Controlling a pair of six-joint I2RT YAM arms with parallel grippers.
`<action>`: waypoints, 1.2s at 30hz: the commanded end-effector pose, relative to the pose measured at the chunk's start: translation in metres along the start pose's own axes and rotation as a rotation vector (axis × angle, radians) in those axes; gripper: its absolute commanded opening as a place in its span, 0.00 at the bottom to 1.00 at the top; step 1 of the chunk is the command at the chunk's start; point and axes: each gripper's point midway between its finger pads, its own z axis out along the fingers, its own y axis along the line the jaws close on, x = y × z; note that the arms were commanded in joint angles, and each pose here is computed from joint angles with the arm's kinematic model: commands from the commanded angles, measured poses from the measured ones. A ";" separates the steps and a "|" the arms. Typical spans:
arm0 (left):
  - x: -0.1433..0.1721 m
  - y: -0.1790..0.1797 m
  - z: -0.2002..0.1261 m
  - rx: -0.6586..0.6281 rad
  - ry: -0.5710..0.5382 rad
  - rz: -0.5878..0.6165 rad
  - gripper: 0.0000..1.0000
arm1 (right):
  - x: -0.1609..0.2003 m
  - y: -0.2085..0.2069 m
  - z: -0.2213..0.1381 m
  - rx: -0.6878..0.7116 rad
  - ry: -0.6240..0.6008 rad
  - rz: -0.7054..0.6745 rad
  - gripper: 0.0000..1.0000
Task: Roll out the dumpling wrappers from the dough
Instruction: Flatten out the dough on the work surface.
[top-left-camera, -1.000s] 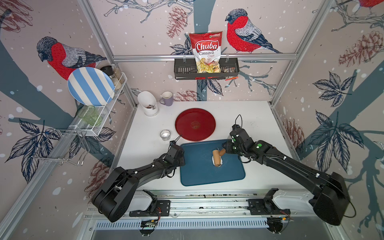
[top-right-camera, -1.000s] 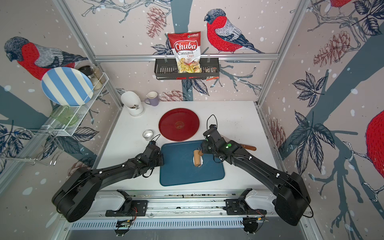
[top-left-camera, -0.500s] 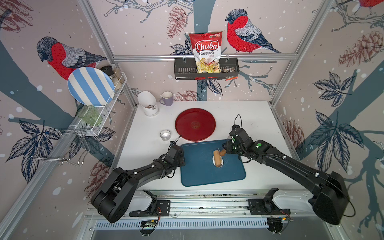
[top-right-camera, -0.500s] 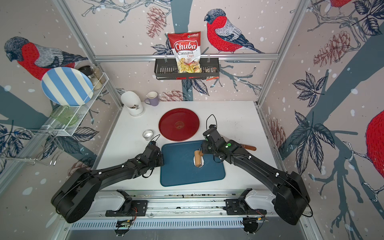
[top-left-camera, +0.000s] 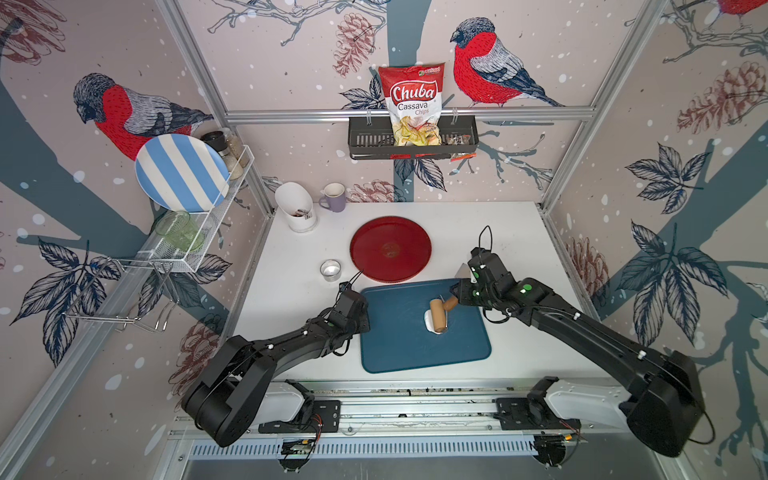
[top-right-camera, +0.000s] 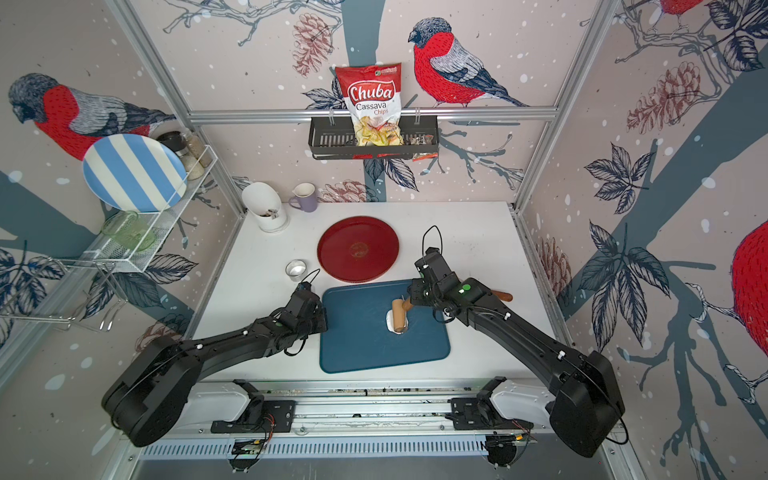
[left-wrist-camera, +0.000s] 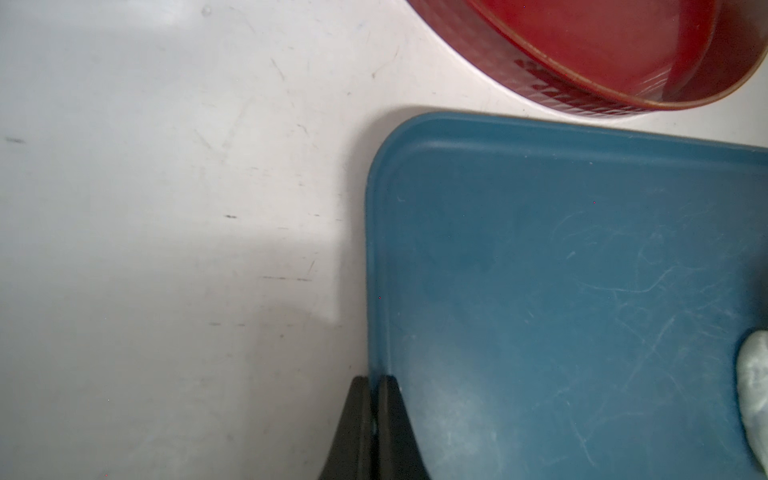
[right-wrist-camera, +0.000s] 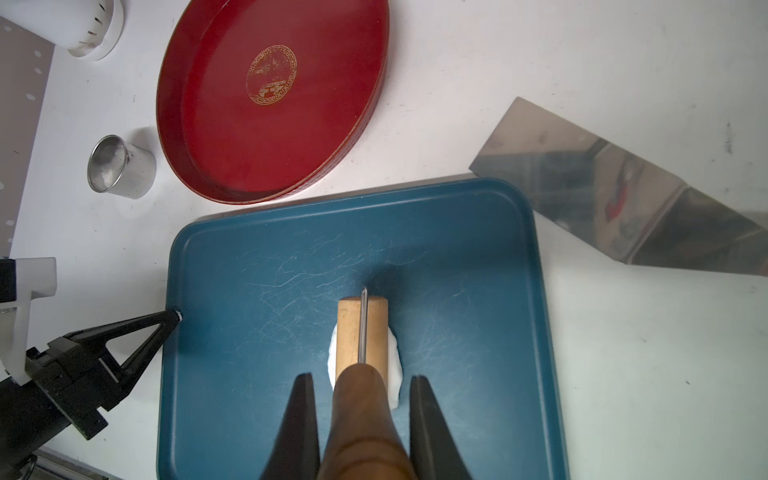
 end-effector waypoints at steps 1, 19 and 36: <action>0.003 0.012 -0.001 -0.059 0.007 0.004 0.00 | 0.039 -0.050 -0.007 0.208 0.153 -0.110 0.00; 0.004 0.011 -0.001 -0.055 0.015 0.008 0.00 | -0.013 -0.011 -0.041 -0.041 -0.041 -0.028 0.00; 0.005 0.011 0.000 -0.050 0.016 0.007 0.00 | -0.013 0.002 -0.018 -0.108 -0.039 0.001 0.00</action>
